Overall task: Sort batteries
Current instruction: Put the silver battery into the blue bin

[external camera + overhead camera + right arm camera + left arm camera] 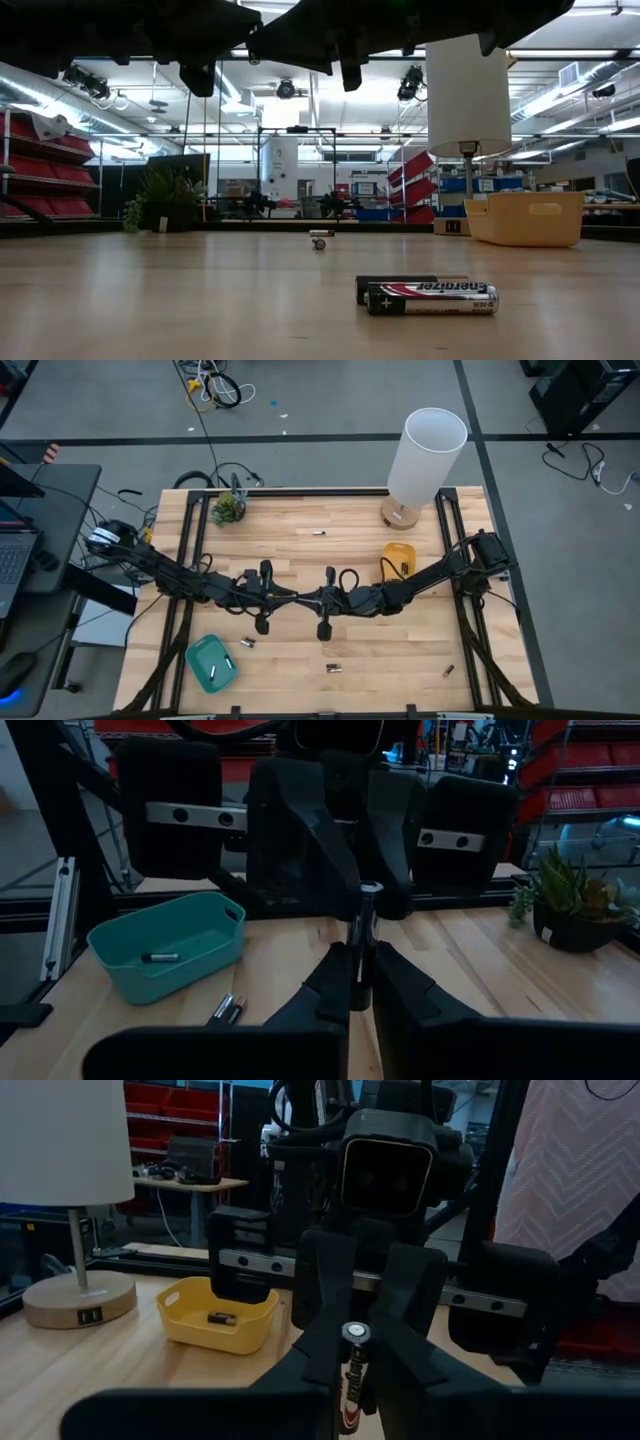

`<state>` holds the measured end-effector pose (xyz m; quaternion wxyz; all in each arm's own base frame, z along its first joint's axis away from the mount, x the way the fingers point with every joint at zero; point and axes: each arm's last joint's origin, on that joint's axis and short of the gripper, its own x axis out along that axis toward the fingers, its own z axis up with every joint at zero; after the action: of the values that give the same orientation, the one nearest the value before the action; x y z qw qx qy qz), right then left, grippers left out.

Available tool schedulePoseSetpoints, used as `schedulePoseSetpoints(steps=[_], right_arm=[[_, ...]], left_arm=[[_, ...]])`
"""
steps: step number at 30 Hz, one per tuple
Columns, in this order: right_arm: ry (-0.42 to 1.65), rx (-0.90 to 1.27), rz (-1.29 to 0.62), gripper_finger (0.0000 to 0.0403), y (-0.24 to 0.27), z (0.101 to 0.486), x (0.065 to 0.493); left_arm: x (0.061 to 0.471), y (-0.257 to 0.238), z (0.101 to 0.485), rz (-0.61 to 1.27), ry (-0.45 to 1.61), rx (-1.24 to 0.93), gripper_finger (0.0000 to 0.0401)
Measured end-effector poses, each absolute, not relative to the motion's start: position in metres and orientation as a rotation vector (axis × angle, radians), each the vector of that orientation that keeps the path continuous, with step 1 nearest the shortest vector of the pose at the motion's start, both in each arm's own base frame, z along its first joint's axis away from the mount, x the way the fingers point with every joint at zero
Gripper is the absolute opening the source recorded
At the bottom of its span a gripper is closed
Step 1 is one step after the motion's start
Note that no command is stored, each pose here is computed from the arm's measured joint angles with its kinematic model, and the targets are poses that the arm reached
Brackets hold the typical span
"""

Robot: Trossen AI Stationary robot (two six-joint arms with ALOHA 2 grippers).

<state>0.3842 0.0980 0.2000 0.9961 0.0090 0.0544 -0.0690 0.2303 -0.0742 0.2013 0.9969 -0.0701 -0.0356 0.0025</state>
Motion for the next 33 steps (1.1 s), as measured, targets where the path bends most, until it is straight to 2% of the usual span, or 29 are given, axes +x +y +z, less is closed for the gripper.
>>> schedulePoseSetpoints(steps=[6, 12, 16, 20, 27, 33], right_arm=[[0.102, -0.011, -0.162, 0.0049, 0.1, 0.201, 0.384], [0.099, -0.013, -0.176, 0.0127, 0.108, 0.202, 0.381], [0.099, 0.0, -0.267, 0.0173, 0.11, 0.201, 0.378], [0.139, -0.003, -0.337, 0.0192, 0.114, 0.196, 0.375], [0.189, 0.011, -0.381, 0.0191, 0.115, 0.19, 0.373], [0.195, 0.044, -0.397, 0.019, 0.109, 0.188, 0.374]], left_arm=[[0.226, -0.078, 0.204, 0.023, -0.062, -0.123, 0.0044], [0.214, -0.079, 0.211, 0.073, -0.018, -0.075, 0.0044], [0.201, -0.081, 0.215, 0.044, 0.049, -0.116, 0.0044], [0.182, -0.083, 0.207, 0.019, 0.234, -0.206, 0.0044], [0.151, -0.091, 0.189, -0.128, 0.633, -0.493, 0.0044], [0.134, -0.109, 0.202, -0.245, 0.945, -0.589, 0.0044]])
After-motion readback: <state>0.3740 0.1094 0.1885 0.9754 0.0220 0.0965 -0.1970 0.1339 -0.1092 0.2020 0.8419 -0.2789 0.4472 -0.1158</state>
